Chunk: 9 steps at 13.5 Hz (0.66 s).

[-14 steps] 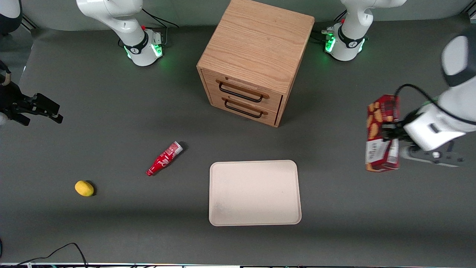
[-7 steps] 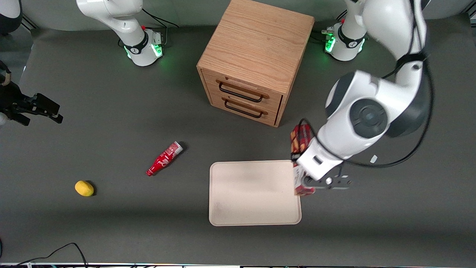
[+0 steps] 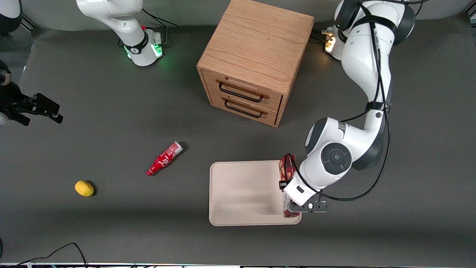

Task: Place red cookie box on tray
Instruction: 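Lower the box onto the tray beside its rim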

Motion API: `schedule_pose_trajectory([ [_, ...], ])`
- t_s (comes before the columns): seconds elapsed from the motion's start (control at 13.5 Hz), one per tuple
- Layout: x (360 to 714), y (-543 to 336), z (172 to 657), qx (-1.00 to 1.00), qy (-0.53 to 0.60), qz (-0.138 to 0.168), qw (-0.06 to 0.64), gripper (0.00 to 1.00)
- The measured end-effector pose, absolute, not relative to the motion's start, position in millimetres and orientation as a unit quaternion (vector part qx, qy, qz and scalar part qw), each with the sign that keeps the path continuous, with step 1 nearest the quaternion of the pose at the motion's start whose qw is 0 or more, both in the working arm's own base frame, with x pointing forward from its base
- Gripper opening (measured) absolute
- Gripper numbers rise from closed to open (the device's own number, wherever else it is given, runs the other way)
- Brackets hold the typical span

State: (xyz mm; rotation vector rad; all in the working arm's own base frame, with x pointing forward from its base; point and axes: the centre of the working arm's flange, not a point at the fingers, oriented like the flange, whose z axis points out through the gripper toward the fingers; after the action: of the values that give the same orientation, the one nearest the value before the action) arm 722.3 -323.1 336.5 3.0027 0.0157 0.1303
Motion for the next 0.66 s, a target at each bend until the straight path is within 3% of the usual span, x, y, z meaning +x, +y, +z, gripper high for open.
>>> schedule_pose_trajectory([
  [0.66, 735.0, -320.8, 281.2, 0.994, -0.054, 0.072, 0.068, 0.08],
])
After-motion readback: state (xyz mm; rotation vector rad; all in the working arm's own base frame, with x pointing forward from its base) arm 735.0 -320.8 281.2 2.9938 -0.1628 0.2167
